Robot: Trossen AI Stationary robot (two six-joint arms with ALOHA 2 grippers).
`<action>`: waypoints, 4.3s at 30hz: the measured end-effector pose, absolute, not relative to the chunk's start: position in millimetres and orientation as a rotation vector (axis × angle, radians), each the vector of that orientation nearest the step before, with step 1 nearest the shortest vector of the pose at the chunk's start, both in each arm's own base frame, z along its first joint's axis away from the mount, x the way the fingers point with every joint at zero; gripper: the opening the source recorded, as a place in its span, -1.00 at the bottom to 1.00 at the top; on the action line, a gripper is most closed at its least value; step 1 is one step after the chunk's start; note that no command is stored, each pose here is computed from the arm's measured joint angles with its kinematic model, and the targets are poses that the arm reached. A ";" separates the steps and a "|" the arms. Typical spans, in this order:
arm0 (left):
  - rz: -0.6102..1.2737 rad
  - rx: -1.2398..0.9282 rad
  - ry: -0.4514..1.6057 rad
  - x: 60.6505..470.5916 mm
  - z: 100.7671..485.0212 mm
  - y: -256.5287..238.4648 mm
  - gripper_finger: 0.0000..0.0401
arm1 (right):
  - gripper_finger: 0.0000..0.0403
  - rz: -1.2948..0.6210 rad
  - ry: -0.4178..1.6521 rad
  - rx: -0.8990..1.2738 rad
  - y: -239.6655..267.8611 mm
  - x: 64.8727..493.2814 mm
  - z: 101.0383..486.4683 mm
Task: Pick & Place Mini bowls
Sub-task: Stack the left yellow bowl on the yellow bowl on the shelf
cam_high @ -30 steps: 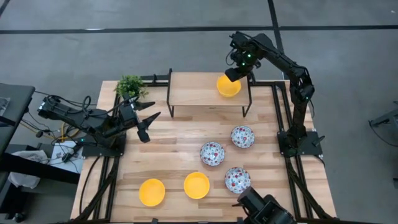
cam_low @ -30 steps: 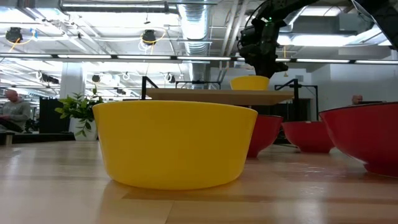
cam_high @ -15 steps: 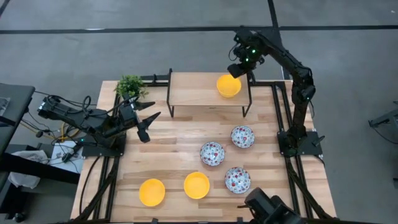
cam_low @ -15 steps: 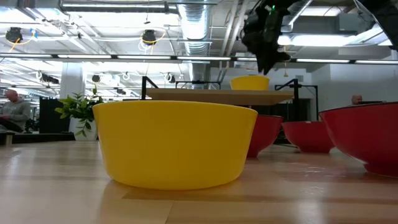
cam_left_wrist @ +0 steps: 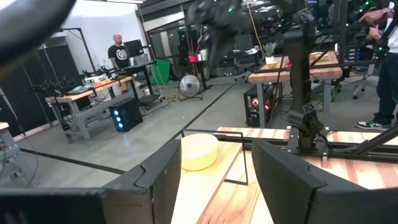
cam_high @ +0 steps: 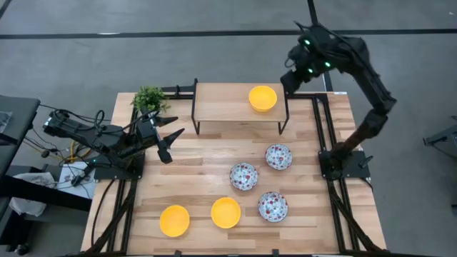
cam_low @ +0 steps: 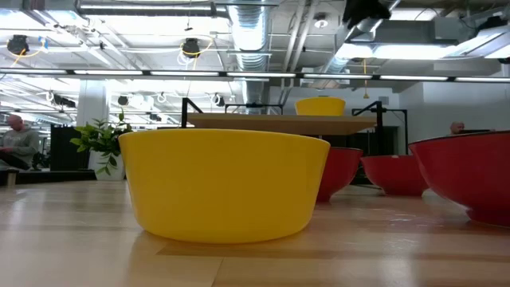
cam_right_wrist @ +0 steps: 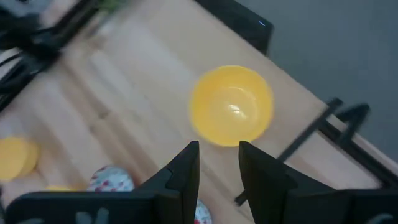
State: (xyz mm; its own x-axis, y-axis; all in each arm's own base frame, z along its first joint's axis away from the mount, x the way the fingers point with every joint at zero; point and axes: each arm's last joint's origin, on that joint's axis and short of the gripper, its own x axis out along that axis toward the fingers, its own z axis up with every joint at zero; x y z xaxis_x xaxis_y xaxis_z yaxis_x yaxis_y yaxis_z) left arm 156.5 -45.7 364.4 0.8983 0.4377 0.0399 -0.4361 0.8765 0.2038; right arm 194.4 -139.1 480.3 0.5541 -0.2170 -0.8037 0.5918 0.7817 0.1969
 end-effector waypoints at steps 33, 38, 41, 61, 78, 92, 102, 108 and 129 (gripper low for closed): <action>0.392 0.039 -0.021 163.5 361.2 -50.2 -0.03 | -0.50 -0.111 0.147 0.296 25.3 104.3 325.3; 0.392 0.058 0.008 171.1 356.0 -53.6 -0.03 | -0.50 -0.099 0.064 0.354 21.6 85.2 301.5; 0.391 0.048 0.024 176.7 352.0 -56.2 -0.03 | -0.50 -0.095 0.020 0.371 19.4 77.3 291.9; 0.087 -0.370 0.500 194.5 289.3 -89.8 -0.03 | -0.50 -0.099 -0.029 0.337 14.5 64.9 269.7; 0.335 -1.001 1.135 154.1 247.1 -121.2 -0.03 | -0.50 -0.098 -0.013 0.303 14.7 64.9 268.2; 0.349 -0.911 1.252 141.0 225.1 -159.8 -0.03 | -0.50 -0.098 -0.016 0.306 14.7 64.9 268.5; 0.457 -0.814 1.369 150.7 193.0 -173.5 -0.03 | -0.50 -0.097 -0.024 0.318 14.7 64.9 269.3; 0.465 -0.817 1.434 154.2 182.5 -179.9 -0.03 | -0.50 -0.097 -0.024 0.318 14.7 64.9 269.3; 0.464 -0.832 1.386 160.1 182.8 -177.9 -0.43 | -0.50 -0.097 -0.024 0.319 14.7 64.9 269.3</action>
State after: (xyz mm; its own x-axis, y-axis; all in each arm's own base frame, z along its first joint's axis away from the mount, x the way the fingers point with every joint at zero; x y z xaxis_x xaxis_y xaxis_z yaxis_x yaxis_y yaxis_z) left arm 160.1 -177.9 182.8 0.1608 -0.1791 -0.9706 -0.7270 0.6437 -0.2392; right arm 64.9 14.7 269.3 0.9951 -0.0990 0.0080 0.0915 0.9450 0.3140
